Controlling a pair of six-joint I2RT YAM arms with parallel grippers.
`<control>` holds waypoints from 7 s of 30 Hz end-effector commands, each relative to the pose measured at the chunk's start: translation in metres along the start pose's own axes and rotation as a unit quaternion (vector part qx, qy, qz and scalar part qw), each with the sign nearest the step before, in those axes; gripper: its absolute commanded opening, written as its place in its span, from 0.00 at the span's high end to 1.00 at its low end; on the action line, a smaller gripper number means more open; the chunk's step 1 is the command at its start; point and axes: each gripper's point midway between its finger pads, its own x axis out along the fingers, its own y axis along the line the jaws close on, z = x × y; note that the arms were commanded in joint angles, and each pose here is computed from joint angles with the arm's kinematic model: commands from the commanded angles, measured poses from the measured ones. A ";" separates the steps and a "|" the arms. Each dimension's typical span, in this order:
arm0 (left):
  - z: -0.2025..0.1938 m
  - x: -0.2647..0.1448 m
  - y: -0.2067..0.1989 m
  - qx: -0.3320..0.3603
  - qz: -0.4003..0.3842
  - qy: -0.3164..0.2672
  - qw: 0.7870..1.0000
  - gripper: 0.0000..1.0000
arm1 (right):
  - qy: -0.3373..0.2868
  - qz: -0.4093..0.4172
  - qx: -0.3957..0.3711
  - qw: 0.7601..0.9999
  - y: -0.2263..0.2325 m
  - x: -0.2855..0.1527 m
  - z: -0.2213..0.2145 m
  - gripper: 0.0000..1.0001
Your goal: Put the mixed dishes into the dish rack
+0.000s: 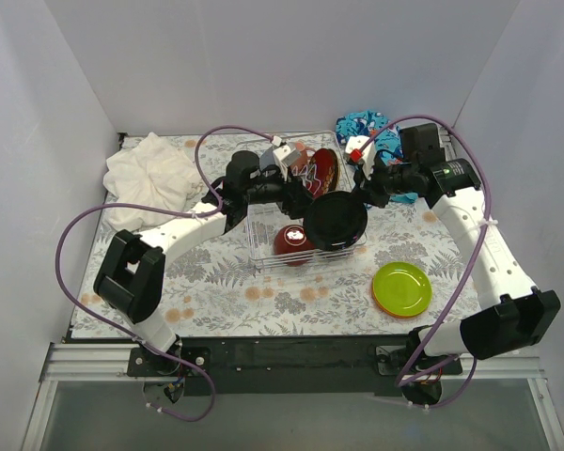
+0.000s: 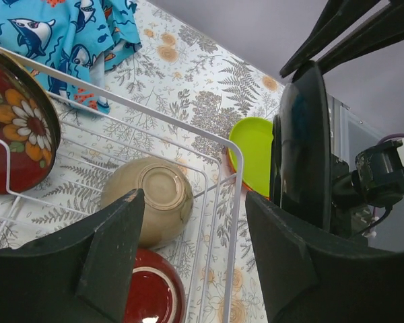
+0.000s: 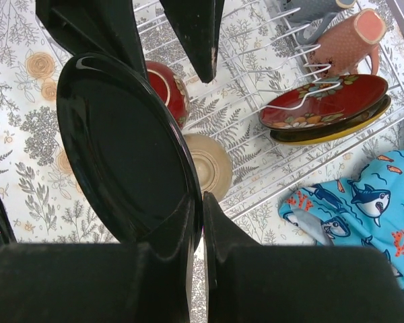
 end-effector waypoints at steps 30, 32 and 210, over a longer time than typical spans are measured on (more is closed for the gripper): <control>0.021 -0.033 -0.027 0.044 -0.043 0.000 0.998 0.44 | -0.004 0.019 -0.007 1.000 -0.010 0.019 0.010 0.99; 0.020 -0.031 -0.027 0.043 -0.047 0.003 0.998 0.45 | -0.010 0.021 -0.011 1.000 -0.008 0.021 0.016 0.99; 0.005 -0.065 0.258 -0.041 0.393 -0.053 0.917 1.00 | 0.036 -0.296 0.321 0.899 -0.087 0.101 -0.026 0.59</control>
